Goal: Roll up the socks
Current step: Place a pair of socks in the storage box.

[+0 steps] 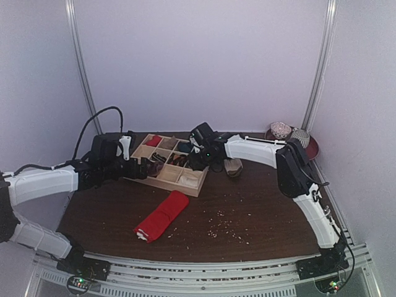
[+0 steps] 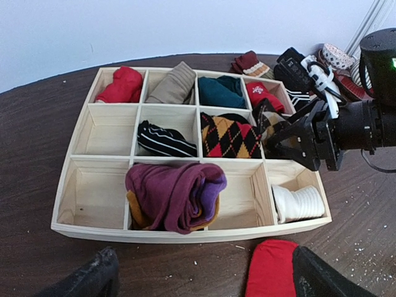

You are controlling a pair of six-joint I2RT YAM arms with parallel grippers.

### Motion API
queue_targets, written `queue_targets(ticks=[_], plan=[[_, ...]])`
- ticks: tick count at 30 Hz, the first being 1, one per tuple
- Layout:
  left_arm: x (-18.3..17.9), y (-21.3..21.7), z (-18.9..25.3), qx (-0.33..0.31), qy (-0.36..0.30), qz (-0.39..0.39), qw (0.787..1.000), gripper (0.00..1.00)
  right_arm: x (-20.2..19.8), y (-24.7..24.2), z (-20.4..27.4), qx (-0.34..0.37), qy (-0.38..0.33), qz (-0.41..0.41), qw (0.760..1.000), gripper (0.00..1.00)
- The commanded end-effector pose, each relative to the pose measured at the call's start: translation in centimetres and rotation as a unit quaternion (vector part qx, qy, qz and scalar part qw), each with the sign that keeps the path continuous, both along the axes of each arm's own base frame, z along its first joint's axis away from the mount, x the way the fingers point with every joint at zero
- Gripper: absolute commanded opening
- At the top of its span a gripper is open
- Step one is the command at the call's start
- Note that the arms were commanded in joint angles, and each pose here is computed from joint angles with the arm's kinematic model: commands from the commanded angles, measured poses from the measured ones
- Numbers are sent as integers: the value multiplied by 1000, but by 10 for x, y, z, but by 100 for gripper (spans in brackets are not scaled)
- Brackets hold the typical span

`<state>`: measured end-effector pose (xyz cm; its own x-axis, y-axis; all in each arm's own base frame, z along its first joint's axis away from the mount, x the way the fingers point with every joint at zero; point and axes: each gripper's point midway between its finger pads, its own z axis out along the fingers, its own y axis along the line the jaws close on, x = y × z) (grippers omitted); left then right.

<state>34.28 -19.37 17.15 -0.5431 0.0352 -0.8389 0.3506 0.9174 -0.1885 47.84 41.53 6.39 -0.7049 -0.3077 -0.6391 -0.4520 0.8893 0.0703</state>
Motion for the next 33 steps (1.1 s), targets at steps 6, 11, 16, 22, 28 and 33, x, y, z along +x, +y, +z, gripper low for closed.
queue_targets(ticks=[6, 11, 16, 22, 28, 33], plan=[[10, -2, 16, -8, -19, 5, 1000, 96, -6, -30, -5, -34, 31, -16, 999, 59], [11, -2, 13, -5, -16, 5, 1000, 96, 0, -30, 9, -28, 14, -21, 999, 63], [12, -2, 10, -2, -14, 6, 1000, 96, 4, -30, 29, -21, -11, -22, 999, 67], [13, -3, 9, -1, -12, 5, 1000, 96, 7, -32, 46, -16, -28, -26, 999, 68], [14, -4, 8, 1, -11, 3, 1000, 96, 6, -23, 59, 6, -38, -7, 999, 67], [14, -5, 5, 2, -7, 1, 1000, 96, 8, -17, 45, 7, -34, 3, 999, 57]])
